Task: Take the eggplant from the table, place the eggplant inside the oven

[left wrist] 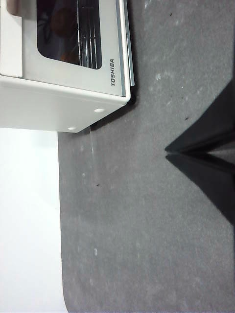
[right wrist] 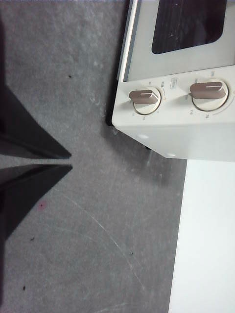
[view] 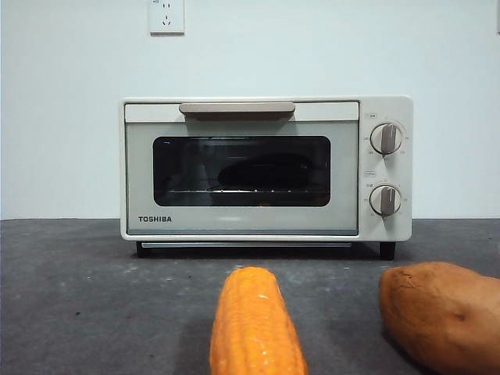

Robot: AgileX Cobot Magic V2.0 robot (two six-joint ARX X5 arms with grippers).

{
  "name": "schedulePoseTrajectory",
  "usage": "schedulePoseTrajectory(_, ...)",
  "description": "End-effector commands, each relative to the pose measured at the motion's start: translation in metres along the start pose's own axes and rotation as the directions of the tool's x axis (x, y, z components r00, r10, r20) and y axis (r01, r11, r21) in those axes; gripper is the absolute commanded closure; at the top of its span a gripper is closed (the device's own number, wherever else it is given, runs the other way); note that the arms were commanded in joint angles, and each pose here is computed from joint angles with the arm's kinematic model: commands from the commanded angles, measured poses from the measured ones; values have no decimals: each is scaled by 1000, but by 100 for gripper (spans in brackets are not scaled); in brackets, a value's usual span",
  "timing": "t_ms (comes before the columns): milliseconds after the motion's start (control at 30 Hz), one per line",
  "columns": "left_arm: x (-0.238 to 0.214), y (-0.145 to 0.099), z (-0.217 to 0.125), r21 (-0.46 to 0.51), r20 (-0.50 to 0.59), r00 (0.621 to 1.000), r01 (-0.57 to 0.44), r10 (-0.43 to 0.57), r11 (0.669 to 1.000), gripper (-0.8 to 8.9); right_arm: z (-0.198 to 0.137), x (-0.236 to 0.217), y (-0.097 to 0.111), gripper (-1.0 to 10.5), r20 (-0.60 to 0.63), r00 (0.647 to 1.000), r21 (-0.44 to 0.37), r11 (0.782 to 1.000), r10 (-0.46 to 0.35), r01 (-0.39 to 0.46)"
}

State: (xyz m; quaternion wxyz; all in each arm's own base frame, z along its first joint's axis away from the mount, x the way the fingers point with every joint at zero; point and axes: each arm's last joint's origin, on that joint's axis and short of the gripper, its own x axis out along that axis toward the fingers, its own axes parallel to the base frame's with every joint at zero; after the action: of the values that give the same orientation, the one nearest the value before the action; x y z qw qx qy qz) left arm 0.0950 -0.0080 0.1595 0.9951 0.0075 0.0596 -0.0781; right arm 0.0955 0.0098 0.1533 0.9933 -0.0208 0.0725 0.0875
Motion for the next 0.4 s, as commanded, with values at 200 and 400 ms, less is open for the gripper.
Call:
schedulePoseTrajectory(200,2,0,-7,14,-13,1000,-1,1,1000,807,5,0,0,944,60,998,8,1000,-5,5)
schedulePoseTrajectory(400,2,0,-7,14,-13,1000,-1,1,1000,807,5,0,0,944,64,998,8,1000,-5,4)
